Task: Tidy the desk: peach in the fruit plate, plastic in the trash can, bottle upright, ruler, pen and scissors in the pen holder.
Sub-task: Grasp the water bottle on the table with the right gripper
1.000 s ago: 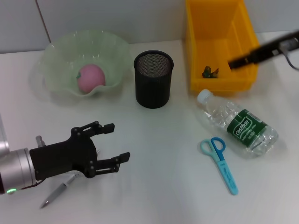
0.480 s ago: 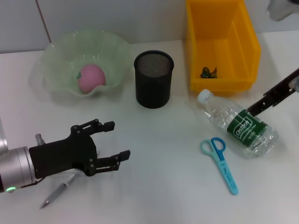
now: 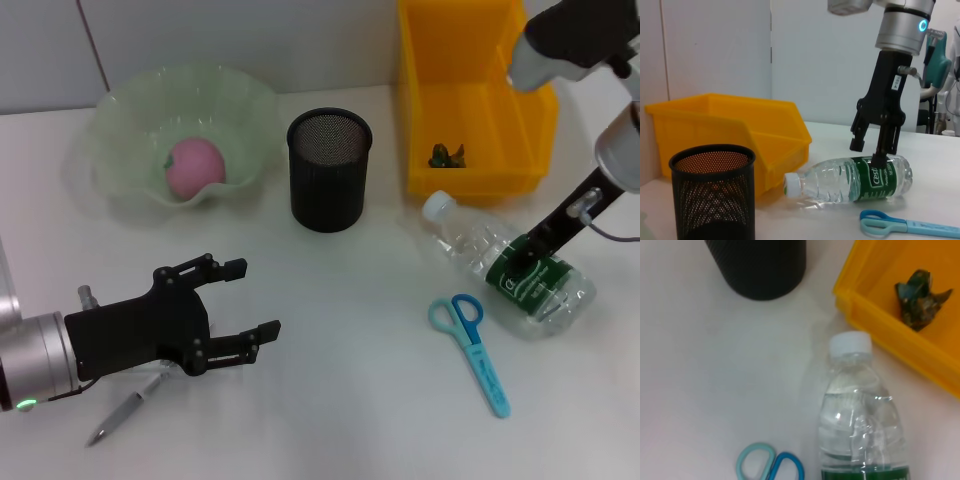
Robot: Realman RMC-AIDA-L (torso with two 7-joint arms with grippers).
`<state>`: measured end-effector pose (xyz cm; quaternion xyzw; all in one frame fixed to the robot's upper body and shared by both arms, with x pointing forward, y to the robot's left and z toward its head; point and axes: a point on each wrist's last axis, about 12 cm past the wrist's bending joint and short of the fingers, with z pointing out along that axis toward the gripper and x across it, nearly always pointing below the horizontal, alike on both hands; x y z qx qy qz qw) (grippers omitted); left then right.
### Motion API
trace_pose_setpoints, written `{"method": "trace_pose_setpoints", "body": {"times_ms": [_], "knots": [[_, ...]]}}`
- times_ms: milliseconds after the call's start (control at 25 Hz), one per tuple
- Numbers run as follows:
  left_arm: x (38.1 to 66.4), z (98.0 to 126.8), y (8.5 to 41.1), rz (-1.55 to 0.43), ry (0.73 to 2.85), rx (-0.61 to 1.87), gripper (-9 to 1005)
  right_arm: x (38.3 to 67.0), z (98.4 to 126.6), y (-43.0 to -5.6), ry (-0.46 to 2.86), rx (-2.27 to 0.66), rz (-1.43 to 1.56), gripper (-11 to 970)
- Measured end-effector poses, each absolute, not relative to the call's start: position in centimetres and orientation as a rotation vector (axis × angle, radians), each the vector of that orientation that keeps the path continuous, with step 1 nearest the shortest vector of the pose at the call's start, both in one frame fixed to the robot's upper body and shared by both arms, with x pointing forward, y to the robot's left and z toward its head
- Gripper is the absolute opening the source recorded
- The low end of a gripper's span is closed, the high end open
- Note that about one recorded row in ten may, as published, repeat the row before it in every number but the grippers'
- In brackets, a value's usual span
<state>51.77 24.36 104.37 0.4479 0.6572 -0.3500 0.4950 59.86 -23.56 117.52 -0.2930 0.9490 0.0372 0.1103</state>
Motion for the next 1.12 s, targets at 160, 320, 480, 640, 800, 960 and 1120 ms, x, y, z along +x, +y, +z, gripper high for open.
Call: {"method": "trace_pose_setpoints", "body": {"times_ms": [160, 320, 480, 640, 800, 960, 1120], "knots": [[51.8, 104.4, 24.3, -0.848, 1.593, 1.085, 848, 60.1, 116.7, -23.5, 2.81, -0.866, 0.098, 838], [51.8, 104.3, 24.3, -0.848, 1.594, 1.086, 848, 60.1, 116.1, -23.5, 2.822, -0.86, 0.098, 838], [51.7, 104.3, 24.3, -0.849, 1.595, 1.087, 848, 60.2, 115.3, -23.7, 2.834, -0.847, 0.102, 837], [51.8, 104.3, 24.3, -0.849, 1.595, 1.091, 848, 60.2, 114.5, -23.7, 2.843, -0.832, 0.115, 837], [51.8, 104.3, 24.3, -0.849, 1.595, 1.092, 848, 60.2, 114.2, -23.8, 2.851, -0.825, 0.121, 837], [51.8, 104.4, 24.4, -0.848, 1.595, 1.093, 848, 60.1, 113.9, -23.8, 2.86, -0.817, 0.126, 836], [51.8, 104.4, 24.4, -0.848, 1.595, 1.095, 848, 60.1, 113.7, -23.9, 2.859, -0.802, 0.129, 836]]}}
